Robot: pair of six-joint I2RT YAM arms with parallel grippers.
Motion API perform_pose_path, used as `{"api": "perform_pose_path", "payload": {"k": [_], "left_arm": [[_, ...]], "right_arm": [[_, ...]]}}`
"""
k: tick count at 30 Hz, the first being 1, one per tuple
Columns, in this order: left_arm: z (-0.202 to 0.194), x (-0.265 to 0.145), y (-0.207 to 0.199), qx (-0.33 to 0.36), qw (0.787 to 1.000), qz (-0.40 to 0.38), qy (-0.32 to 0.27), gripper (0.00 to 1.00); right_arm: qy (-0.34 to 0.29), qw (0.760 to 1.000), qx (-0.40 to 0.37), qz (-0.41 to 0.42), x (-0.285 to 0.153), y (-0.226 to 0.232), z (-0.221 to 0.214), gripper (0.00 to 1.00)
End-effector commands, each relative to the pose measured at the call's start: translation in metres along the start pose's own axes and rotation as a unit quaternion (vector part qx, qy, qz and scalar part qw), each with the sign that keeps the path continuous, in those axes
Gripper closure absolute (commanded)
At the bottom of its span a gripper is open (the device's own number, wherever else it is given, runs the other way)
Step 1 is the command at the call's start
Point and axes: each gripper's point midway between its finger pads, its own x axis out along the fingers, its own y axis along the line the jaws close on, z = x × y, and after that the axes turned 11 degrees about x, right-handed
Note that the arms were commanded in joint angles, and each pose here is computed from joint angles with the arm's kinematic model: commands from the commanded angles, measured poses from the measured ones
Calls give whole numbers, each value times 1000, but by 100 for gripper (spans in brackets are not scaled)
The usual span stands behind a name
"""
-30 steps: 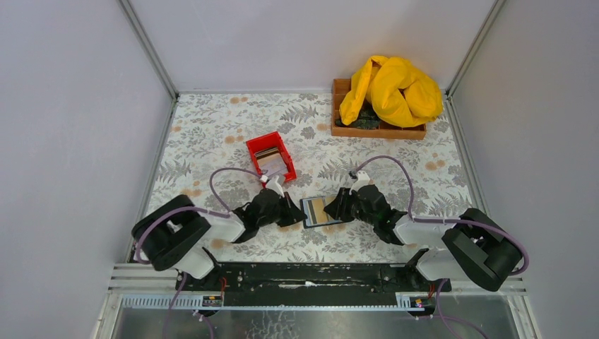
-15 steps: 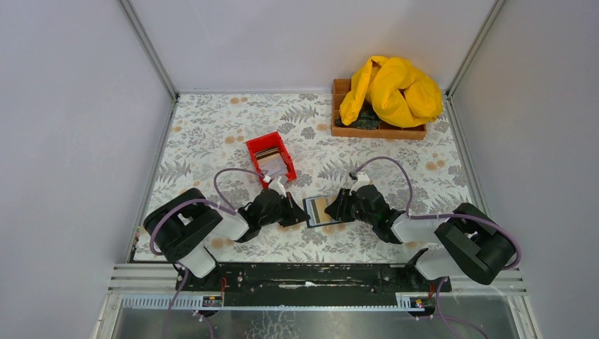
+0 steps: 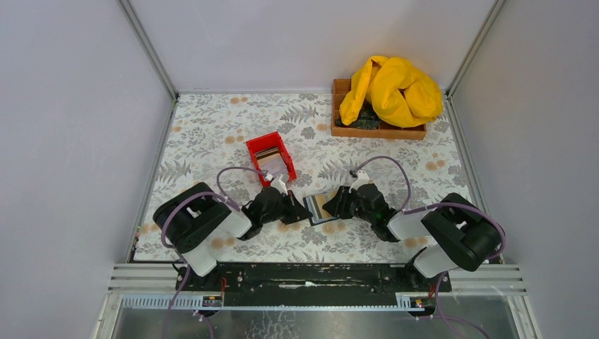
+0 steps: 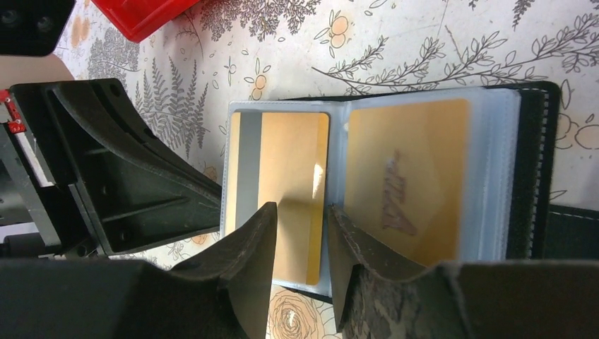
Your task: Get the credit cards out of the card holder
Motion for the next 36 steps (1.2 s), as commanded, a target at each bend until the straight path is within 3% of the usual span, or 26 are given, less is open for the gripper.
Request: {"api": "perform_pose_path", "payload": {"k": [1, 18, 30, 36], "left_arm": [[-16, 5, 29, 3, 999, 46, 22, 100], [-4, -17, 37, 22, 996, 86, -6, 100], [25, -13, -25, 64, 998, -18, -24, 100], [22, -1, -31, 62, 997, -56, -4, 100]], "right_arm": [[27, 998, 14, 52, -8, 18, -11, 61], [-8, 998, 5, 62, -22, 29, 8, 64], [-11, 999, -3, 34, -24, 16, 7, 64], [-8, 999, -1, 32, -23, 14, 5, 64]]}}
